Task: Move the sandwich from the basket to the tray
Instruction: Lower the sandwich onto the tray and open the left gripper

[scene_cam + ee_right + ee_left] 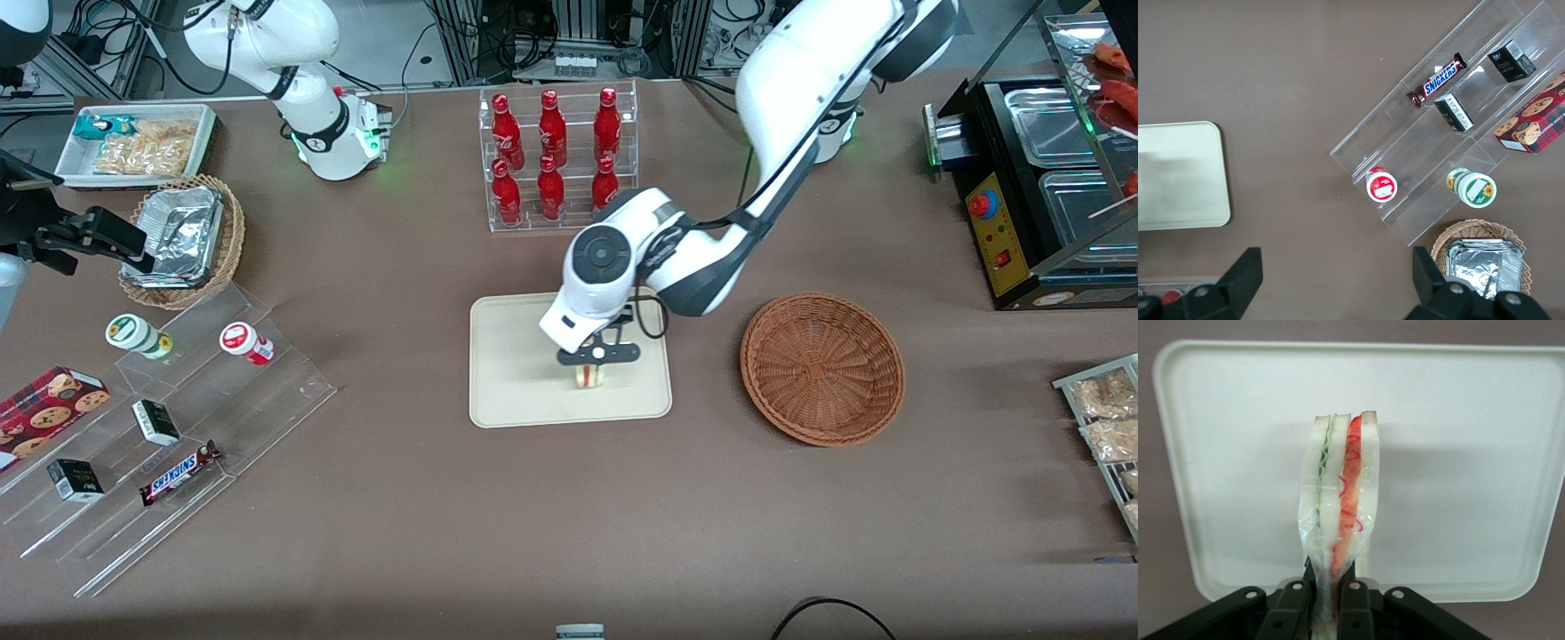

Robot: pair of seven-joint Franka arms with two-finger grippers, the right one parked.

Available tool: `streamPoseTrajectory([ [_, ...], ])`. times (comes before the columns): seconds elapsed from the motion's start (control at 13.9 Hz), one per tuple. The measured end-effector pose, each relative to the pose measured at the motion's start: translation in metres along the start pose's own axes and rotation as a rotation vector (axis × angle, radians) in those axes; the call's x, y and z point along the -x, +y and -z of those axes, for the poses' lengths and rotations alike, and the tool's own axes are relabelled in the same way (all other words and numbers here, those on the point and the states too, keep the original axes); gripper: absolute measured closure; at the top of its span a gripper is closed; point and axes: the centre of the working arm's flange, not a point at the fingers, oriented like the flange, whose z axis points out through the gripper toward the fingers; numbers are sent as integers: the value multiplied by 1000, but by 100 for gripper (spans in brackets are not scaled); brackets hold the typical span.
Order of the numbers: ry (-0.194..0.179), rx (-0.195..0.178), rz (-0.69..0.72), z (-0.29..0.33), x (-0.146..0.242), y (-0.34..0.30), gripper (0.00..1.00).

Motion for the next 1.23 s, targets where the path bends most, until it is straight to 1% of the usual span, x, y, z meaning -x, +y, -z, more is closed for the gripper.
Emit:
streamPoseTrajectory([
  [0.29, -24, 12, 13, -26, -5, 17, 86],
  [0.43, -27, 18, 21, -30, -11, 17, 82],
  [0.58, -21, 24, 27, -26, -13, 18, 65],
  [0.72, -14, 28, 34, -15, -17, 18, 43],
  [0.94, -1, -1, 34, 17, -17, 12, 14],
  [1.01, -2, -24, 36, 33, -15, 7, 2],
  [1.08, 0, -47, 42, 50, -14, 0, 0],
  [1.23, 8, -83, 69, 79, -22, -26, 0],
])
